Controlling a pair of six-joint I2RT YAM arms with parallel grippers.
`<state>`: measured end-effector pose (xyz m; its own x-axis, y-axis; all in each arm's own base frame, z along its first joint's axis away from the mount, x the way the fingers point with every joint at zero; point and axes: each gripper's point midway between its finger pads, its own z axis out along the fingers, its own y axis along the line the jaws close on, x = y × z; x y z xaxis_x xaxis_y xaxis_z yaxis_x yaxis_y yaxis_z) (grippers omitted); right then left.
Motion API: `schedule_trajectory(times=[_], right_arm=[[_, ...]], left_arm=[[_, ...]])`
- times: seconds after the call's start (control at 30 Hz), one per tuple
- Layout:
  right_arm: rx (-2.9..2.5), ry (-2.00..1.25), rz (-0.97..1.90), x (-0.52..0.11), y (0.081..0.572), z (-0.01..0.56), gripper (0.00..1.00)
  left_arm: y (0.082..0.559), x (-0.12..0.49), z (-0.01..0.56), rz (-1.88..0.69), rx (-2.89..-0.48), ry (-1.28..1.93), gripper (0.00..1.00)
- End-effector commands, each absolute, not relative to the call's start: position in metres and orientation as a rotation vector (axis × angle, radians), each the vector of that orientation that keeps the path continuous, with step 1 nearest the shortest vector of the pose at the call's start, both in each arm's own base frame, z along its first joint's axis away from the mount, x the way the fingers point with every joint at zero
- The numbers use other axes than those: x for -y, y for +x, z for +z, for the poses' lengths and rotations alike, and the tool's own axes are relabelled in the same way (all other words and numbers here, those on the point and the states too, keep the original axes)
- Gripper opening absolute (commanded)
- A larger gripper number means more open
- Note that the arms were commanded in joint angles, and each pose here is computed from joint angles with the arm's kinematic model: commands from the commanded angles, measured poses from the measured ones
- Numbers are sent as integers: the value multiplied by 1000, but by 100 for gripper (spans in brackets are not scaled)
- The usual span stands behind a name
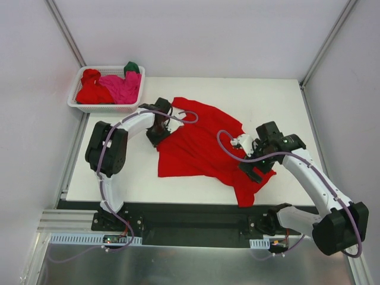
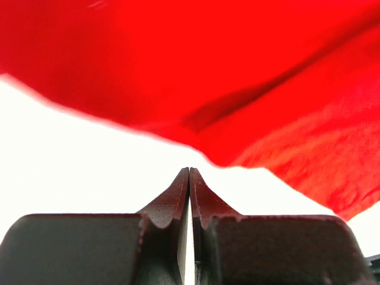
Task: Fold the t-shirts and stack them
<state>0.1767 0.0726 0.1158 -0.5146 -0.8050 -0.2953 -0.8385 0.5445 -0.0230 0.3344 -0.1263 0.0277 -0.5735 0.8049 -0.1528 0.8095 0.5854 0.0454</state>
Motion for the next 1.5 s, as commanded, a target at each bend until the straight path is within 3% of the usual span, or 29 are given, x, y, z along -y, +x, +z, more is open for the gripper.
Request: schedule_trajectory(times=[0.0, 0.13, 0.2, 0.33, 0.4, 0.43, 0.47, 0.53, 0.6, 0.7, 0.73, 0.77, 0.8, 0.83, 0.87, 1.33, 1.47], right_arm=[[-2433, -1285, 124, -78, 199, 128, 96], [-2495, -1317, 166, -80, 194, 110, 96], [-2508, -1331, 167, -81, 195, 103, 96], [-2534, -1328, 181, -85, 198, 100, 96], [-2538, -1333, 187, -86, 196, 102, 96], [-2537, -1332, 189, -86, 195, 105, 96], [-2534, -1336, 192, -86, 191, 108, 96], [-2527, -1336, 196, -85, 187, 113, 96], [-2512, -1331, 197, -83, 180, 119, 96], [-2499, -1321, 173, -78, 174, 125, 96], [-2493, -1320, 165, -76, 172, 127, 96], [-2496, -1318, 163, -74, 170, 127, 96], [-2494, -1317, 158, -73, 169, 128, 96], [-2478, -1315, 156, -73, 167, 130, 96], [-2481, -1316, 154, -72, 165, 130, 96], [-2490, -1299, 117, -66, 164, 126, 96], [-2490, -1286, 109, -68, 171, 121, 96]], left_arm=[[334, 123, 73, -9, -2574, 1322, 2], [301, 144, 91, -124, -2546, 1385, 22], [281, 169, 99, -270, -2518, 1426, 25], [258, 194, 86, -309, -2512, 1549, 25], [252, 201, 70, -341, -2558, 1576, 30], [250, 204, 65, -370, -2569, 1580, 37], [252, 207, 57, -373, -2580, 1582, 39], [260, 200, 45, -294, -2592, 1588, 67], [269, 196, 30, -224, -2589, 1613, 85], [275, 190, 16, -212, -2617, 1616, 86], [275, 189, 11, -205, -2627, 1621, 83], [274, 185, 4, -188, -2645, 1635, 72], [276, 182, -1, -171, -2650, 1631, 54], [278, 181, -3, -159, -2656, 1629, 4], [278, 179, -8, -150, -2669, 1628, 0], [333, 114, -2, 4, -2695, 1482, 0], [325, 106, 3, 12, -2710, 1471, 0]])
